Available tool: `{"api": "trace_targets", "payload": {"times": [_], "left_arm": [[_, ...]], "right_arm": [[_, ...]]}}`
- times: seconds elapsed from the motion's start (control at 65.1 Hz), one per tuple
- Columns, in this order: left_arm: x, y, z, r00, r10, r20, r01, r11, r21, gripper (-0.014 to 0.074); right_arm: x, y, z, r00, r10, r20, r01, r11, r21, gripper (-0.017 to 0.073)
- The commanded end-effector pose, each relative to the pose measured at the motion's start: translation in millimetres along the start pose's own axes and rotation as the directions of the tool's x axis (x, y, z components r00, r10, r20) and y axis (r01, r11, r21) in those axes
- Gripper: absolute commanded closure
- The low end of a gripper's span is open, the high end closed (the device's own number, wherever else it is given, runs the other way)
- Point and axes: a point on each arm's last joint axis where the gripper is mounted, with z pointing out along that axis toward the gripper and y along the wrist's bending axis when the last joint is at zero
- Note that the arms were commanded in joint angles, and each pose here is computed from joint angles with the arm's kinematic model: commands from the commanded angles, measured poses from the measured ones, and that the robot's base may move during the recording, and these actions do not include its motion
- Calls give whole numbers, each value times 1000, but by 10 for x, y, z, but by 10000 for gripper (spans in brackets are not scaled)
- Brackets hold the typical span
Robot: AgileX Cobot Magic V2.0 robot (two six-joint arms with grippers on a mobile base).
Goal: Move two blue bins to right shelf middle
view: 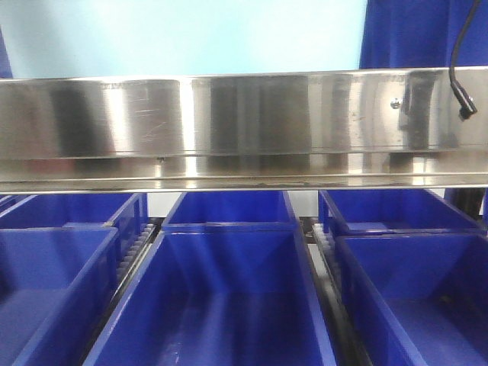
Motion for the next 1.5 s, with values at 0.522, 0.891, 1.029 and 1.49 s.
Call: {"api": "trace_targets", "payload": {"times": [0.522,0.891,1.029,1.49], "left_arm": [[11,93,214,999,33,-35,-36,996,-78,704],[129,113,381,994,29,-105,-38,996,-81,701],[129,113,381,994,29,-105,-38,996,-81,552],[102,110,152,998,37,-57,-42,995,-92,-16]], "right_arm": [[-37,-135,189,1000,4,-24,-3,998,59,711],[-38,-141,188,1000,-1,-23,3,998,65,659],[-38,-142,188,1000,-11,-23,12,998,67,278],[-32,-107,182,998,-48,-27,49,998,43,1]]}}
